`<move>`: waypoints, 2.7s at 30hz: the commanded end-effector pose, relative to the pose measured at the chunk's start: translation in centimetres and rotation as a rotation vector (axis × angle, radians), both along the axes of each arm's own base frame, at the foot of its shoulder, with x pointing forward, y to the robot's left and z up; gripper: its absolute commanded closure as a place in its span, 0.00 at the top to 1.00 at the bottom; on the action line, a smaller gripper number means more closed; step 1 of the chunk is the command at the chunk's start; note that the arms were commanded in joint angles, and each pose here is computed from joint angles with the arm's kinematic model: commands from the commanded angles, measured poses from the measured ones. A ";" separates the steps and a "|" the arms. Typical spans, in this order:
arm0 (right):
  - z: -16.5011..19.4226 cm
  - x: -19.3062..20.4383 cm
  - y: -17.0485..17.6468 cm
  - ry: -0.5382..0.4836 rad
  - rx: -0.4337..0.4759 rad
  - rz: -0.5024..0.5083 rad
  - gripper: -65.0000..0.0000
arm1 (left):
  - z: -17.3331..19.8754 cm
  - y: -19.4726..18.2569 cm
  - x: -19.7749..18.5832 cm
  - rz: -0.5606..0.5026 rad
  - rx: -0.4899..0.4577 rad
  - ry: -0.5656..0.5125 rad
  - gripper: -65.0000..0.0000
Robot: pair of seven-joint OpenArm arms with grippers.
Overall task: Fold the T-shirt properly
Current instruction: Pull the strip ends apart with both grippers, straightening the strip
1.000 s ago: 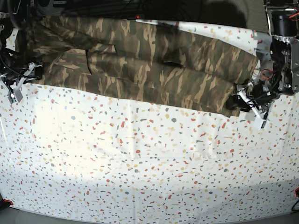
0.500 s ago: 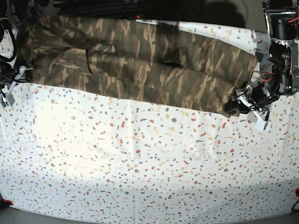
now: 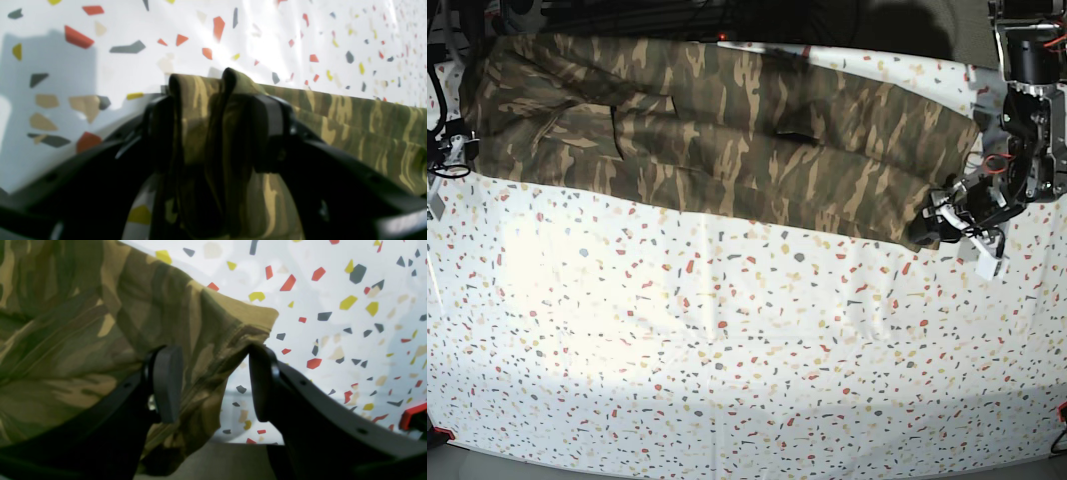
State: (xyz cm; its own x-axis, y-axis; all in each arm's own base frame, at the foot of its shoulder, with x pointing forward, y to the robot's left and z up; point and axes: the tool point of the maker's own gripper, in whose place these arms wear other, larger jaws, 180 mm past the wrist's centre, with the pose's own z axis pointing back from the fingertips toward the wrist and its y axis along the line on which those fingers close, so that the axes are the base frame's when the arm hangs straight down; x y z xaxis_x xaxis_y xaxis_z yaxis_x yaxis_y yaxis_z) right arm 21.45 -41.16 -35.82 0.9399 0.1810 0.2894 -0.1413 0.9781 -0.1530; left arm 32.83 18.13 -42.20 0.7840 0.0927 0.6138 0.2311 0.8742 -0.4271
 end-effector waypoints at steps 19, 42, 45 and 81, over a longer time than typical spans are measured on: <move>-2.0 -0.2 -1.0 -0.070 0.178 -0.125 0.00 | -0.1 0.3 -0.7 -0.001 -0.004 0.010 0.00; -0.8 9.8 5.1 -0.323 0.292 -0.094 0.00 | 1.0 4.5 5.2 0.043 0.236 -0.120 0.00; 0.4 11.8 6.1 -0.385 0.314 -0.086 0.00 | 0.7 4.9 5.9 0.064 0.222 -0.104 0.00; 3.3 18.8 8.9 -0.473 0.297 0.023 0.48 | 5.3 8.9 9.1 0.124 0.255 -0.240 0.40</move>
State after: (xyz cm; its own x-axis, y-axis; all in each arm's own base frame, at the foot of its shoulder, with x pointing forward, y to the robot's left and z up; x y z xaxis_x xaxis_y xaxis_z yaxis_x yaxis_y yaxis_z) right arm 38.76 -31.29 -35.34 0.7484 0.0293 0.6627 -0.1376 0.9842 0.1118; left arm 40.47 26.03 -39.41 0.6629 0.0006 0.7487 0.1792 0.9708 -0.1595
